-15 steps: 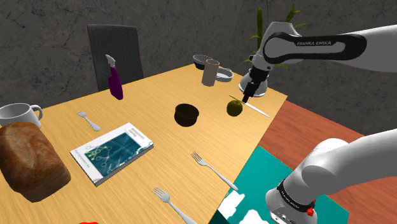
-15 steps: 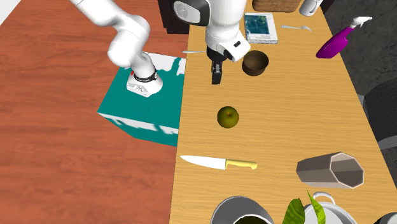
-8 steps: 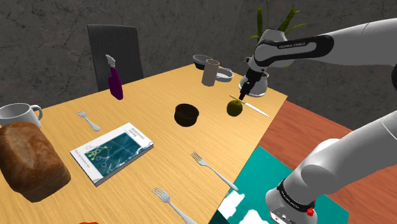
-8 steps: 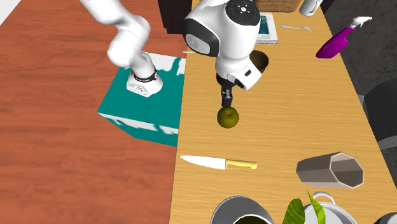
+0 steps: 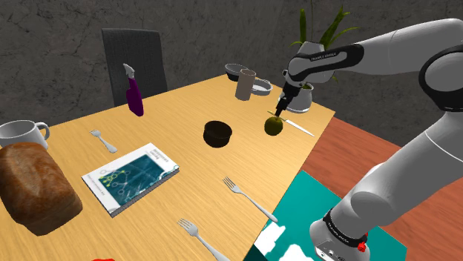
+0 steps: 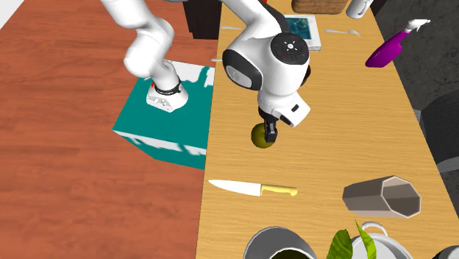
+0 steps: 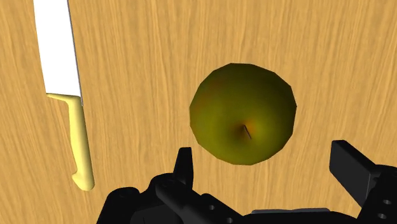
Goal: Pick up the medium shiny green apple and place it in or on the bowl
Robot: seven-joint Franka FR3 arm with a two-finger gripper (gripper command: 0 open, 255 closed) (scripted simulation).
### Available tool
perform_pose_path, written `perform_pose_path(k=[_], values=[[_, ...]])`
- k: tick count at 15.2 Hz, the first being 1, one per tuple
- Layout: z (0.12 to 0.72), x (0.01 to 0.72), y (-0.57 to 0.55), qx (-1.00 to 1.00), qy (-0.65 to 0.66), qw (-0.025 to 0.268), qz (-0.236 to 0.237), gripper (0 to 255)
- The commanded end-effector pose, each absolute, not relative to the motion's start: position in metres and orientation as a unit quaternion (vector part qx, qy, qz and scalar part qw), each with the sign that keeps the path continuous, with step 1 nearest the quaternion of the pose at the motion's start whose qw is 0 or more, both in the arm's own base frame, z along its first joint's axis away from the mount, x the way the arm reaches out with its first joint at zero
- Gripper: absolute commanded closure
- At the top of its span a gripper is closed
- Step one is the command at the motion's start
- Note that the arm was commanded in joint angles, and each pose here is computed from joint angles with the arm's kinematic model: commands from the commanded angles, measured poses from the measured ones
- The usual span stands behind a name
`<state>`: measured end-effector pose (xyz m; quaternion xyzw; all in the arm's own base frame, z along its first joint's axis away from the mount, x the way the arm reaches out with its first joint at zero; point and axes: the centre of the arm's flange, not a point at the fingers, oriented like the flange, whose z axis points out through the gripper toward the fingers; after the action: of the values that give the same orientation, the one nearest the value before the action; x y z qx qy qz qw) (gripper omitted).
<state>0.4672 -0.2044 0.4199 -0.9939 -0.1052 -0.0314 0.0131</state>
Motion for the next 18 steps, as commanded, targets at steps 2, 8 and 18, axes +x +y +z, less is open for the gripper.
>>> perform_pose_path(k=[2,8,18], values=[[0.404,0.469,-0.205,-0.994,-0.105,0.013,-0.032,0],[0.396,0.470,-0.204,-0.994,-0.105,0.013,-0.032,0],[0.396,0.470,-0.204,-0.994,-0.105,0.013,-0.032,255]])
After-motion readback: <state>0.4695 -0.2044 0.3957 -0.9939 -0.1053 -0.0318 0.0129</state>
